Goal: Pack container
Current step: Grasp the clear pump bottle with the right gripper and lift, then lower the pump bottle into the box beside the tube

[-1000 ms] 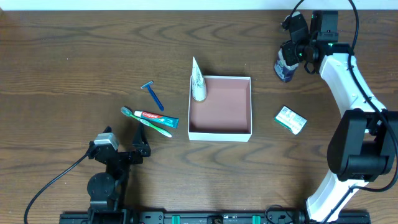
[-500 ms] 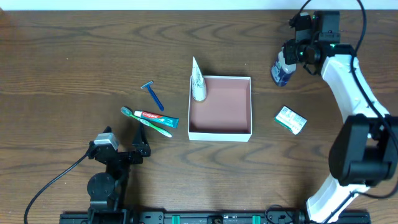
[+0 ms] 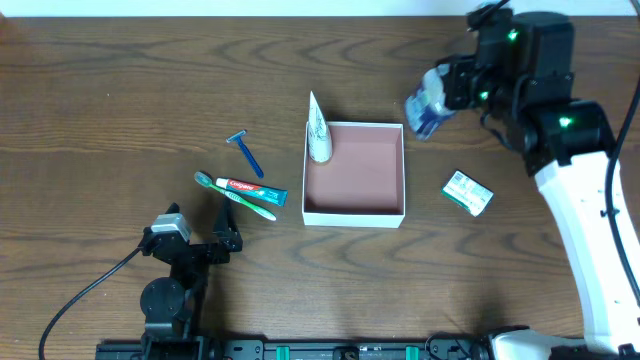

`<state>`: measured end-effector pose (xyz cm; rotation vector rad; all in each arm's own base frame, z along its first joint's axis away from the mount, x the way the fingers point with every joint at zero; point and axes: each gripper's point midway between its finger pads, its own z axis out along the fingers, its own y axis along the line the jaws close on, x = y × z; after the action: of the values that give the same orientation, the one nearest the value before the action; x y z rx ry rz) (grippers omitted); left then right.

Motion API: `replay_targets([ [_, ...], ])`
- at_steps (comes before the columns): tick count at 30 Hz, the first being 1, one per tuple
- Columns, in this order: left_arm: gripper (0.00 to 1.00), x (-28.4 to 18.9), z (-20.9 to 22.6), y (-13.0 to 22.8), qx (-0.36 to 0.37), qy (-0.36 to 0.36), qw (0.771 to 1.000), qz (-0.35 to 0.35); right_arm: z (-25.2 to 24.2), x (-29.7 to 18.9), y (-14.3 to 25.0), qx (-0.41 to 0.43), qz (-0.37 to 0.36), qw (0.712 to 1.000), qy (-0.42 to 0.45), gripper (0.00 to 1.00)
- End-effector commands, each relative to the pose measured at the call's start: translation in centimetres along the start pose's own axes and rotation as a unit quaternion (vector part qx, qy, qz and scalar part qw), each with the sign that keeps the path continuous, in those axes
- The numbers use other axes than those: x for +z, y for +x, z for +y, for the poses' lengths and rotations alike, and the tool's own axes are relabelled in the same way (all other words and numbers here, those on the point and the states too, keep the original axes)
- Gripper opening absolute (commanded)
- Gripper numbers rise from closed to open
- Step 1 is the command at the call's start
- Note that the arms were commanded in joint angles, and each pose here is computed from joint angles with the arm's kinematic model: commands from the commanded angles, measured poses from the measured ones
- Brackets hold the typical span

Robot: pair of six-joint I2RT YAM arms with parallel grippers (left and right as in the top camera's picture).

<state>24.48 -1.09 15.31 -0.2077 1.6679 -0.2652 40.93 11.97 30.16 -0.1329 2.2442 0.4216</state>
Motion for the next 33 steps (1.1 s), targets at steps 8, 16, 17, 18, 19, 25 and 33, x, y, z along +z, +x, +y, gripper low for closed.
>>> replay_targets([
  [8,0.98,0.1,0.3,1.5,0.007,-0.001,1.000,0.023,5.8,2.0,2.8,0.037,0.027,0.999,0.024,0.01],
  [16,0.98,0.1,0.3,1.5,0.007,-0.001,1.000,0.023,7.5,4.8,4.0,0.025,0.021,0.997,0.070,0.01],
  [17,0.98,0.1,0.3,1.5,0.007,-0.001,1.000,0.023,7.7,5.4,4.3,0.021,0.022,0.997,0.074,0.01],
  [18,0.98,0.1,0.3,1.5,0.007,-0.001,1.000,0.023,7.8,5.9,4.5,0.018,0.024,0.997,0.077,0.01],
  [19,0.98,0.1,0.3,1.5,0.007,-0.001,1.000,0.023,7.9,6.4,4.9,0.017,0.027,0.996,0.082,0.01],
  [25,0.98,0.1,0.3,1.5,0.007,-0.001,1.000,0.023,7.9,9.9,7.0,0.014,0.043,0.992,0.114,0.01],
  [33,0.98,0.1,0.3,1.5,0.007,-0.001,1.000,0.023,8.2,13.1,9.2,0.018,0.063,0.990,0.122,0.01],
])
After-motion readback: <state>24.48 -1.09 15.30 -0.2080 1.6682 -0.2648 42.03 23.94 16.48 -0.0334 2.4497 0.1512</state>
